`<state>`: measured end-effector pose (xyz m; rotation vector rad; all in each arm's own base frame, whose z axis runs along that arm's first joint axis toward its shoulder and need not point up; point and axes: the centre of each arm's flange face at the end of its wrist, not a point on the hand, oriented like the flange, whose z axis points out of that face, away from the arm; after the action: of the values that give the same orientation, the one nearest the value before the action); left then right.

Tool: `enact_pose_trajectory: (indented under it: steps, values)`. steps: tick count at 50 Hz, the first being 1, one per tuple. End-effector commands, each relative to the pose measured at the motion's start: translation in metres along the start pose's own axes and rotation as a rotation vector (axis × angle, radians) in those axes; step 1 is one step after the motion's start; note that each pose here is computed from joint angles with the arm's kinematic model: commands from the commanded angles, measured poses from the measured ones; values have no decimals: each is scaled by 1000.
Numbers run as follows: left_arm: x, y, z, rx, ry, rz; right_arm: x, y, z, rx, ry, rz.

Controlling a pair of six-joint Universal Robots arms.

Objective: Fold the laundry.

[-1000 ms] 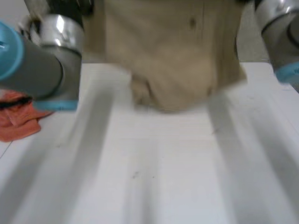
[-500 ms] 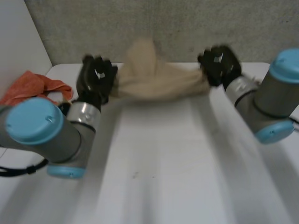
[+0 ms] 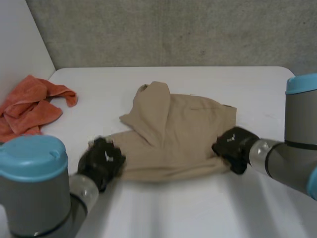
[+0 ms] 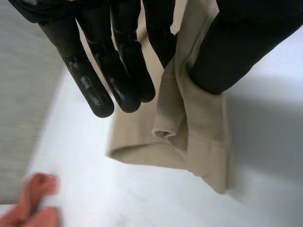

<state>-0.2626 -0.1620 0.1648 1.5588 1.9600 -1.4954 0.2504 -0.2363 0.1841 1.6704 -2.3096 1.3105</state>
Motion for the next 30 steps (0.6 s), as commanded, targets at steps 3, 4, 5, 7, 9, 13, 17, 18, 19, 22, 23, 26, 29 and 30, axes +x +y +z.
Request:
enact_pose_trajectory:
  steps: [3,4,5,7,9,13,17,18,19,22,23,26,29,30]
  values:
    - [19,-1,-24,-55,111,-54,-22,22,-21,-81,-80,-78]
    - [13,-3,-19,-41,82,-74,-23,23,-20,-77,-75,-80]
    - [-1,-8,-10,-12,17,-112,-25,25,-18,-68,-65,-81]
    - [-19,-11,-2,17,-56,-155,-25,27,-14,-50,-42,-84]
    - [-44,-12,9,47,-144,-205,-27,29,-13,-41,-32,-85]
    - [-64,-15,25,124,-186,-240,-29,31,-12,-20,-9,-76]
    - [-69,-14,45,217,-132,-266,-29,31,-9,0,10,-49]
    - [-68,-12,50,224,-115,-272,-29,31,-9,5,11,-43]
    - [-66,-9,60,239,-77,-286,-30,31,-8,12,13,-32]
    - [-67,-6,76,258,-42,-301,-31,31,-7,22,9,-25]
    - [-69,-3,85,262,-23,-308,-31,31,-7,25,7,-24]
    - [-70,4,100,252,-2,-323,-31,31,-7,28,8,-23]
    - [-70,11,114,243,13,-333,-32,31,-6,28,8,-23]
    - [-70,12,117,242,14,-335,-32,31,-6,28,8,-23]
